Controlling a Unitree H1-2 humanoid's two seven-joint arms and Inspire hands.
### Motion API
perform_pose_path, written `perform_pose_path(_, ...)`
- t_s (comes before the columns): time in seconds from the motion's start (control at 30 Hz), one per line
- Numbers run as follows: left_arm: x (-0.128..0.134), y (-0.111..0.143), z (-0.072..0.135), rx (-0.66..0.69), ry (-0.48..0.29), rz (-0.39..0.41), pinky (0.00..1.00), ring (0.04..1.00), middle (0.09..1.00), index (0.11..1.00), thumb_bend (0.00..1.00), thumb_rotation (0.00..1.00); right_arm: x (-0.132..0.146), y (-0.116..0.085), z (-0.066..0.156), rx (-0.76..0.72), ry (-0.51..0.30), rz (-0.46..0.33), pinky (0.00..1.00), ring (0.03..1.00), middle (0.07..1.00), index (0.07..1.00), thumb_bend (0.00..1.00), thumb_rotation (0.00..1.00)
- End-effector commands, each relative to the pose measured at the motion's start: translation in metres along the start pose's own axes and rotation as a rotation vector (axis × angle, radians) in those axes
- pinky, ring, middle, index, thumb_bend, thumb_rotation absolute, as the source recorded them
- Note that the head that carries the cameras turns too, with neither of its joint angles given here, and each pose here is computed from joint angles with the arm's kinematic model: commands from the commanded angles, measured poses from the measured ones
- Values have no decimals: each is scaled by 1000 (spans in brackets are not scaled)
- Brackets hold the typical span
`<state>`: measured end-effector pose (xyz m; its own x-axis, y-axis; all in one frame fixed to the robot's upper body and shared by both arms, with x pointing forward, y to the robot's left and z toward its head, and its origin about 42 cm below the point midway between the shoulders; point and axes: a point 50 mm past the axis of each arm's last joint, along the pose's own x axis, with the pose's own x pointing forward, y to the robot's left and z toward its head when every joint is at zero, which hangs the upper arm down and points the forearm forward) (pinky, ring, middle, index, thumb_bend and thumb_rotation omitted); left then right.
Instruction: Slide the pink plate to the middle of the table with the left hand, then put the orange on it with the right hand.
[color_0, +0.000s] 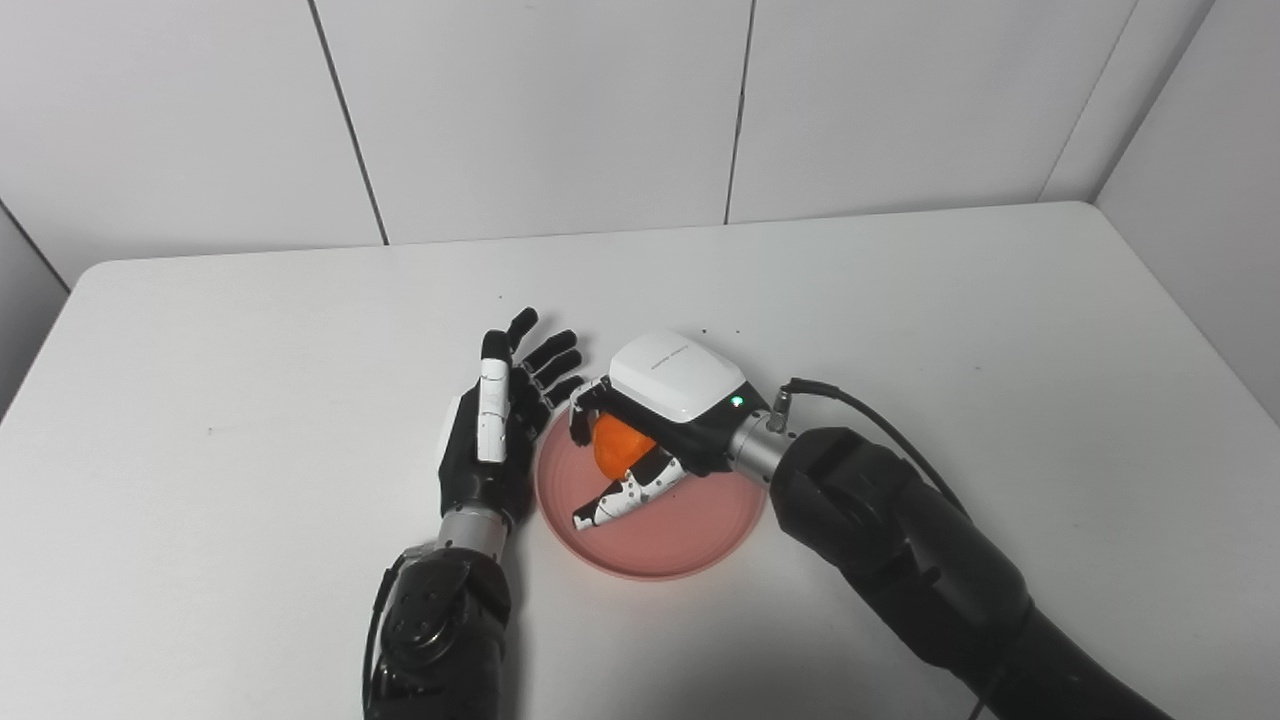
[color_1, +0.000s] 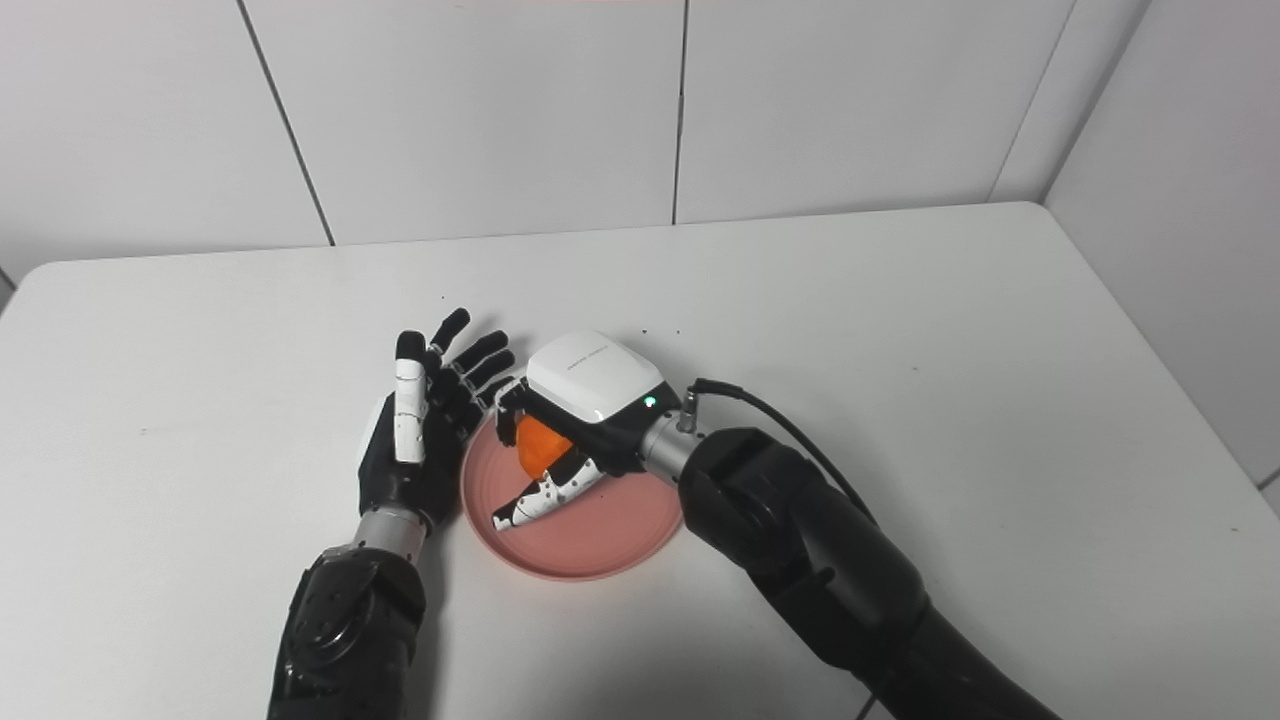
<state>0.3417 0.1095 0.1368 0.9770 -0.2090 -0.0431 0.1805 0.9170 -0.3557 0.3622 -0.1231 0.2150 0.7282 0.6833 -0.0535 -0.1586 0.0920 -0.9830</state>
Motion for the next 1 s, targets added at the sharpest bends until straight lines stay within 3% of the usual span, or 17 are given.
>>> perform_pose_path(0.0,-4,-1,-18,-9,76,22,736,806,795,879,914,895,4,-21,-1,-39,-51,-87,377,447,511,580,824,989)
perform_pose_path(0.2,-4,2,-18,-16,83,20,761,823,795,881,933,893,3,-26,-2,-40,-66,-111,391,453,522,596,930,1000)
perform_pose_path(0.27,-4,2,-18,-19,86,23,720,807,785,878,940,891,2,-28,-3,-43,-69,-115,388,445,512,570,966,1000)
perform_pose_path(0.67,-4,2,-17,-28,86,19,756,807,777,885,930,877,0,-41,-7,-74,-79,-149,396,450,500,530,918,1000)
perform_pose_path(0.9,-3,1,-15,-25,80,34,759,826,809,886,918,882,-5,-52,-15,-28,-84,-288,369,429,485,514,898,1000)
perform_pose_path(0.97,-2,1,-14,-20,73,42,745,800,787,885,928,896,-7,-54,-19,13,-77,-334,419,482,535,541,865,1000)
